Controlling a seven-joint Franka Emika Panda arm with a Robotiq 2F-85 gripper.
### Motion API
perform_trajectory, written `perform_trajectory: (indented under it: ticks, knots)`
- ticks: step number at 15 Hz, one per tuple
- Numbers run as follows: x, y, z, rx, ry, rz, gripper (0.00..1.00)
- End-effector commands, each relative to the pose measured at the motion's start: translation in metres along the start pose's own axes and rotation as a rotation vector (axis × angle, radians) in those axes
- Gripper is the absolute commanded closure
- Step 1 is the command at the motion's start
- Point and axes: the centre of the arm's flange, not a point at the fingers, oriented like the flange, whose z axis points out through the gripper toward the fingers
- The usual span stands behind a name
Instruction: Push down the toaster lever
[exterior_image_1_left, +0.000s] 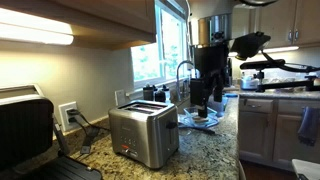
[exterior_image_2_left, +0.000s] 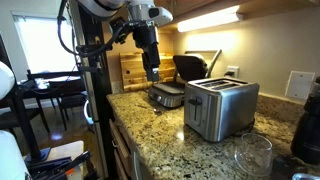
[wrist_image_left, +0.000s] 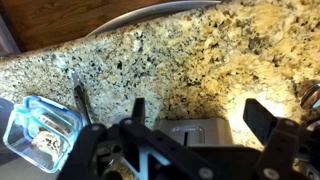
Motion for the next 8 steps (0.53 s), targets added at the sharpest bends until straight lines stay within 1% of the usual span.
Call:
perform_trajectory:
  ticks: [1, 8]
  knots:
    - [0.0001, 0.0000, 0.0001, 0.000, 0.000, 0.000, 0.00]
    - [0.0007, 0.0003, 0.0007, 0.005, -0.004, -0.004, 0.00]
